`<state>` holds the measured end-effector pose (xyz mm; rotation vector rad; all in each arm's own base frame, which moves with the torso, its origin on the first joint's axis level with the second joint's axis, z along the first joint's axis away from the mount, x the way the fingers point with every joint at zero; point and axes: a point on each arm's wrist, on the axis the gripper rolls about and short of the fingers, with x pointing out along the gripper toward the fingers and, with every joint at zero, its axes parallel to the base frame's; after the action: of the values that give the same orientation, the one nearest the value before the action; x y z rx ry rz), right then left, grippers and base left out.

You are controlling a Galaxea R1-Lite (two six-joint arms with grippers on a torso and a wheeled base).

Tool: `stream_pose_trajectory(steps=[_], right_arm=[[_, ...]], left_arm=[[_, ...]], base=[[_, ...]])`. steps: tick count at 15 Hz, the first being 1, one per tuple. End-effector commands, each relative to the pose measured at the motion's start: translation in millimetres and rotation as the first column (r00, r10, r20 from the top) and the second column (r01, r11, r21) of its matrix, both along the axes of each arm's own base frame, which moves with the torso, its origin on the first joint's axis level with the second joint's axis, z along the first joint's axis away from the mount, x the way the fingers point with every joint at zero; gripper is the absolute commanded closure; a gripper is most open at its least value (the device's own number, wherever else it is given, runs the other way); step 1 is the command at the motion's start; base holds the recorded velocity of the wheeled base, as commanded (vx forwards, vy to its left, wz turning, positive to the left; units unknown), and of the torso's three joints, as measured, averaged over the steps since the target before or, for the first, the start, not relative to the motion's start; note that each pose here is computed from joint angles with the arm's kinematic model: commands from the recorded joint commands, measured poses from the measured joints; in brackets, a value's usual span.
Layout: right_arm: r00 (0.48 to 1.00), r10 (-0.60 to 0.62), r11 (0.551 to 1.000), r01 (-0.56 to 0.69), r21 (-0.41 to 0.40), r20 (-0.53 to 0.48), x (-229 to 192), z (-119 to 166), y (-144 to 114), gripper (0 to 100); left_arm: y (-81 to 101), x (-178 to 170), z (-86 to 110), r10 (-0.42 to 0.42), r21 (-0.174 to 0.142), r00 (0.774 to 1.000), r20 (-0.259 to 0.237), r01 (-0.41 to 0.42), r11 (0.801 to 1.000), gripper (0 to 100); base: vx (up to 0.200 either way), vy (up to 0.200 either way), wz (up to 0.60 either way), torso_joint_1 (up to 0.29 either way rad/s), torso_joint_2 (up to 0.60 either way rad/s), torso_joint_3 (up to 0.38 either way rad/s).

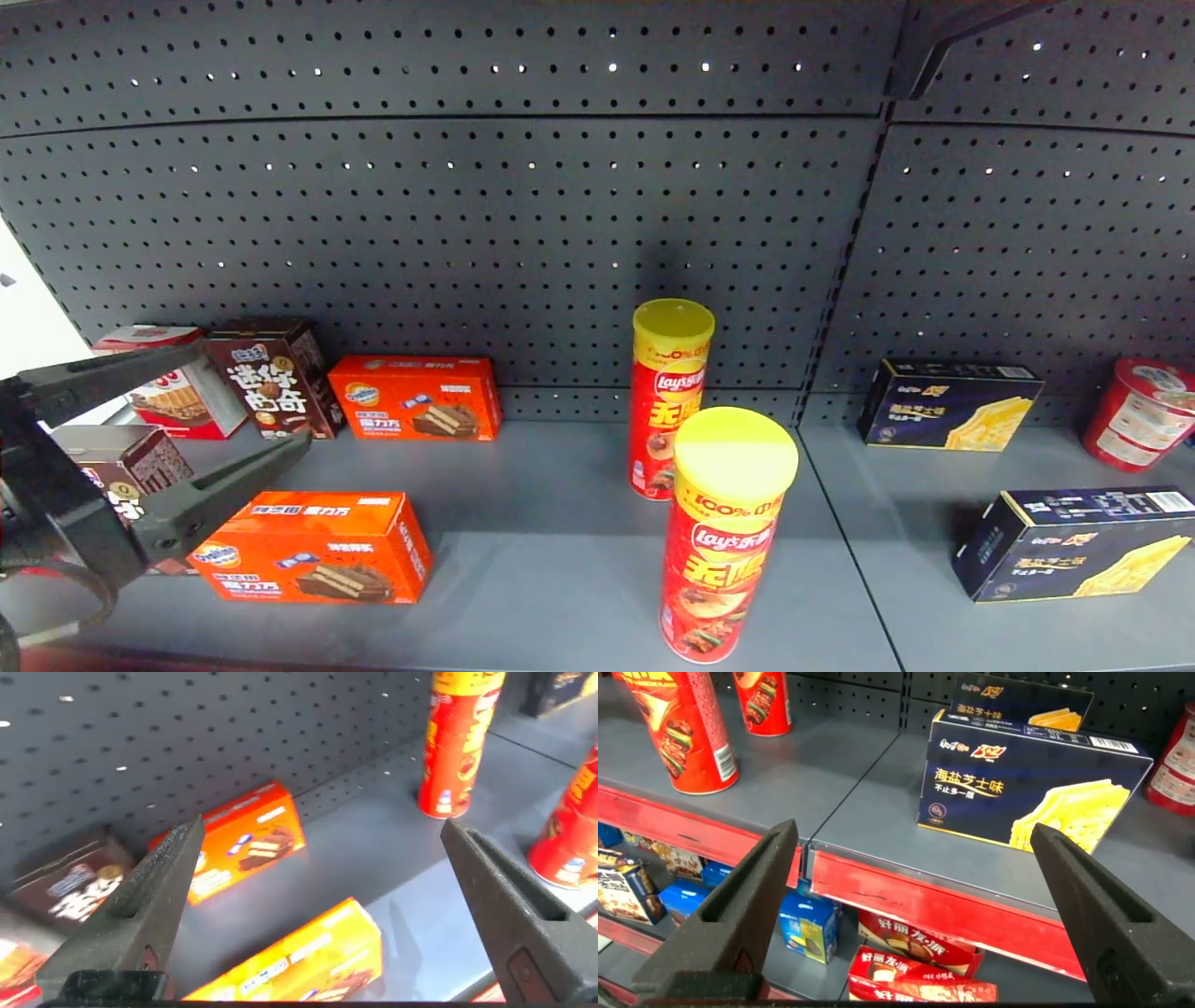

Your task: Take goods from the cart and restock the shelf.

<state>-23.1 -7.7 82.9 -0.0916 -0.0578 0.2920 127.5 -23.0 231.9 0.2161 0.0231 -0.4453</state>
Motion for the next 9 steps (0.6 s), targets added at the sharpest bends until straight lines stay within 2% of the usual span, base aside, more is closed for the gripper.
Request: stream_pose_trajectory(steps=[1, 6, 7, 9], right_arm=[[1.000, 0.005, 1.000, -0.005, -0.002, 0.000, 0, 0, 0, 0], [1.000, 0.013, 1.000, -0.013, -0.013, -0.003, 0, 0, 0, 0], [1.000, 0.012, 1.000, -0.012, -0.009, -0.009, 0, 0, 0, 0], [1.000, -0.017, 1.000, 0.017, 0.002, -0.020, -3, 5, -1, 0]], left_arm=[[6.4, -26, 3.2, 0.059, -0.009, 0.995, 0.075, -0.058, 0.998, 0], [10.6, -51, -2.0, 0.135, -0.035, 0.983, 0.128, -0.132, 0.991, 0], [11.5, -56, -7.8, 0.154, -0.053, 0.981, 0.118, -0.149, 0.987, 0], [13.0, -66, -14.7, 0.174, -0.058, 0.977, 0.123, -0.168, 0.984, 0]], base=[[0.000, 0.000, 0.00, 0.000, 0.00, 0.000], [0.000, 0.000, 0.00, 0.000, 0.00, 0.000], [0.000, 0.000, 0.00, 0.000, 0.00, 0.000], [0.000, 0.000, 0.00, 0.000, 0.00, 0.000]])
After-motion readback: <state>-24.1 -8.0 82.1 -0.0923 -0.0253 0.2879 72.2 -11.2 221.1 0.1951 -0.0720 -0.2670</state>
